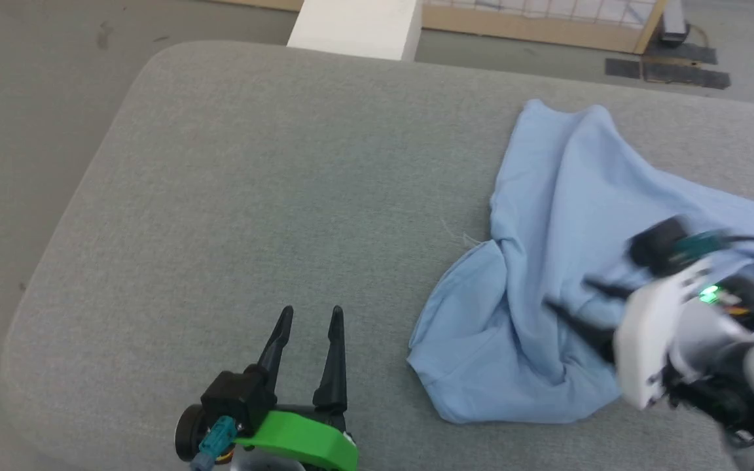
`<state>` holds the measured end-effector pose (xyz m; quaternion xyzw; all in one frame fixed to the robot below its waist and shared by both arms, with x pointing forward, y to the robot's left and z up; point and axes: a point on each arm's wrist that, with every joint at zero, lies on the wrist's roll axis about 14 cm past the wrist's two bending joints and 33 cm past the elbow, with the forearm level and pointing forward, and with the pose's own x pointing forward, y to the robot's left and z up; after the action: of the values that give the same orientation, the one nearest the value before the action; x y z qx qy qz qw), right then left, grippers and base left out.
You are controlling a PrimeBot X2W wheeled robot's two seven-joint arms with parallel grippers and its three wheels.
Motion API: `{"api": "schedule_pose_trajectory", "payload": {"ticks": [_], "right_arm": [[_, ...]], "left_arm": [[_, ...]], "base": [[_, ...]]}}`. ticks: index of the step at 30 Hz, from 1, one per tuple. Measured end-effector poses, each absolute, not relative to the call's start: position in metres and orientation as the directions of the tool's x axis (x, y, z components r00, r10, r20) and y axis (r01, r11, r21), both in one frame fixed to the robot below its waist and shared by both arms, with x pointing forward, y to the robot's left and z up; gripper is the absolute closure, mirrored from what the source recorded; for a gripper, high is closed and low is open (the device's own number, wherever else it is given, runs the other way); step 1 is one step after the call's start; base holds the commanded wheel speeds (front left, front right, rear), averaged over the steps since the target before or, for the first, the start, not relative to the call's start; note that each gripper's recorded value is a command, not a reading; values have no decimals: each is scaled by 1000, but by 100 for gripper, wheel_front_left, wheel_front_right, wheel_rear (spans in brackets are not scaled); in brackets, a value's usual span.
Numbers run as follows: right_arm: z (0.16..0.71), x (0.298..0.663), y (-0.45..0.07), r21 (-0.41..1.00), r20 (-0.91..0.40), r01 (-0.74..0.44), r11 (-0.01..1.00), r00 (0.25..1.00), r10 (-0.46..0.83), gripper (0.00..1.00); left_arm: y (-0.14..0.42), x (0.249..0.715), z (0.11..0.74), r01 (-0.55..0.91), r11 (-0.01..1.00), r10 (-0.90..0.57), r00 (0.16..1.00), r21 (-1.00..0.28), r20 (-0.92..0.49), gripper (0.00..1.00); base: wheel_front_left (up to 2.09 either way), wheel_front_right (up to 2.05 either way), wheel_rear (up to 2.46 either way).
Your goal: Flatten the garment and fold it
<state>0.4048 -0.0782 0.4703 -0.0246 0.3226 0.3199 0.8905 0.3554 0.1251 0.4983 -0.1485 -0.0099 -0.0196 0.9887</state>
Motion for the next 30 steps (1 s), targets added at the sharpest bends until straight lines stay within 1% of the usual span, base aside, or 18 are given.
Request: {"api": "schedule_pose_trajectory", "payload": {"ticks": [3,6,8,10,13,15,19,23,25,27,30], "right_arm": [[505,421,-99,169,-441,-498,851,734,517,0],[537,430,-139,134,-264,-360,923,885,383,0],[543,425,-160,124,-202,-277,953,933,297,0],[541,414,-182,146,-155,-176,973,968,198,0],[533,389,-213,140,-104,-26,990,994,40,0],[528,374,-232,116,-81,53,992,996,-44,0],[512,345,-260,58,-68,158,986,986,-154,0],[485,325,-272,133,-106,220,966,973,-207,0],[480,320,-274,140,-110,232,963,970,-218,0],[478,317,-275,142,-110,242,960,968,-228,0],[477,314,-280,138,-106,261,955,963,-248,0]], "left_arm": [[124,355,501,51,957,-43,998,-287,35,0],[125,356,505,54,958,-42,998,-283,49,0],[124,356,505,60,957,-48,998,-283,51,0],[123,357,506,66,958,-52,997,-280,57,0],[120,360,509,83,959,-67,995,-270,68,0],[116,360,508,96,960,-81,994,-263,67,0],[107,364,506,129,959,-117,991,-251,64,0],[99,367,501,157,955,-148,988,-250,51,0],[92,369,498,181,952,-174,984,-247,47,0],[83,370,496,224,946,-221,974,-233,41,0],[63,381,494,335,927,-339,941,-170,11,0]], "base": [[0,0,0],[0,0,0],[0,0,0],[0,0,0],[0,0,0],[0,0,0],[0,0,0],[0,0,0],[0,0,0],[0,0,0],[0,0,0]]}}
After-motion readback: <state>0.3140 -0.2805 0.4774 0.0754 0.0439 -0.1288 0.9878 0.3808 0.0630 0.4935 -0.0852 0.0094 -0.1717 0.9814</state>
